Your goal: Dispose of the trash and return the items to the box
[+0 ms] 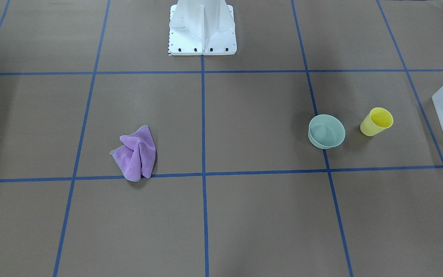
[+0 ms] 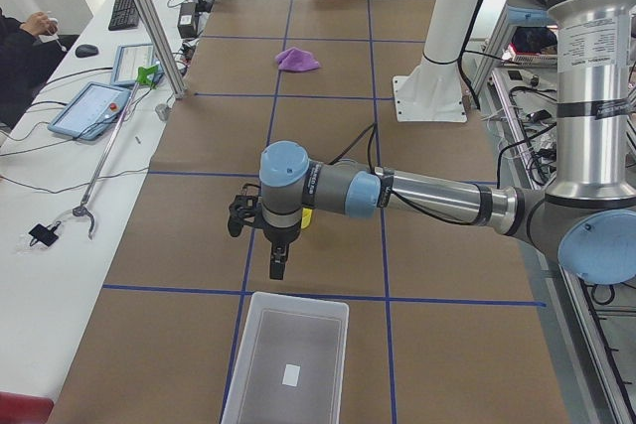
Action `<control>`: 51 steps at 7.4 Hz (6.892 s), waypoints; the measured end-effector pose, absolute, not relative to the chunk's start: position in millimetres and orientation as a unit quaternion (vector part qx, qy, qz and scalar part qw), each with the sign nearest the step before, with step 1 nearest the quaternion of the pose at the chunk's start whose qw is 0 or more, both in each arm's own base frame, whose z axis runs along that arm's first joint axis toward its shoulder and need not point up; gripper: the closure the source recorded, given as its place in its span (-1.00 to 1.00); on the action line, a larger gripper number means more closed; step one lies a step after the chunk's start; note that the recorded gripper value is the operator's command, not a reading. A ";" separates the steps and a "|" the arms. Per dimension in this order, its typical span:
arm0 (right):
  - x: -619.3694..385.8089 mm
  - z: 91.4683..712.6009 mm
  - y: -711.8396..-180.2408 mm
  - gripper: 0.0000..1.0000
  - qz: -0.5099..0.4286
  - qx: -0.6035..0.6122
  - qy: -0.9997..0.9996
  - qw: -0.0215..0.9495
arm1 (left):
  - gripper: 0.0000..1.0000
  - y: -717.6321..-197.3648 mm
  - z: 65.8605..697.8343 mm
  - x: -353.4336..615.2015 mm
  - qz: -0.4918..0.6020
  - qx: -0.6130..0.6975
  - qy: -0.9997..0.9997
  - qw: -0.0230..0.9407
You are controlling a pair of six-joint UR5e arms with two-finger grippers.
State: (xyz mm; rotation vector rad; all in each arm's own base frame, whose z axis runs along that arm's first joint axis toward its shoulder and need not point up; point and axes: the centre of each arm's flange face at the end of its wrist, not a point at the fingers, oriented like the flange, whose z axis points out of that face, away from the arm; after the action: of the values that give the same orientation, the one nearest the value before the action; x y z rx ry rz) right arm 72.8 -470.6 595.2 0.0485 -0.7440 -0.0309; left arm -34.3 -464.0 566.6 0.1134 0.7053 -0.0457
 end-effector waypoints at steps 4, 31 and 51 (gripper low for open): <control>72.9 593.4 -468.5 -1.00 -0.017 0.027 -0.360 0.933 | -0.97 -466.3 530.3 60.4 -0.046 0.029 0.398 0.916; -55.5 470.7 -492.2 -1.00 -0.048 0.038 -0.395 0.916 | 1.00 -396.0 684.8 -158.9 0.012 0.050 0.325 0.944; -199.5 384.6 -499.1 -1.00 -0.036 0.013 -0.395 0.918 | 1.00 -390.4 789.0 -44.3 -0.034 -0.007 0.412 0.911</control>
State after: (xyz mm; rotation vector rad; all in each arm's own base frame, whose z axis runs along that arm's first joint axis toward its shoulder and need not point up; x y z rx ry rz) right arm -199.5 -499.1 384.6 0.0264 -0.8114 -0.0730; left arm -44.3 -390.4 789.0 -0.0136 0.8486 -0.0701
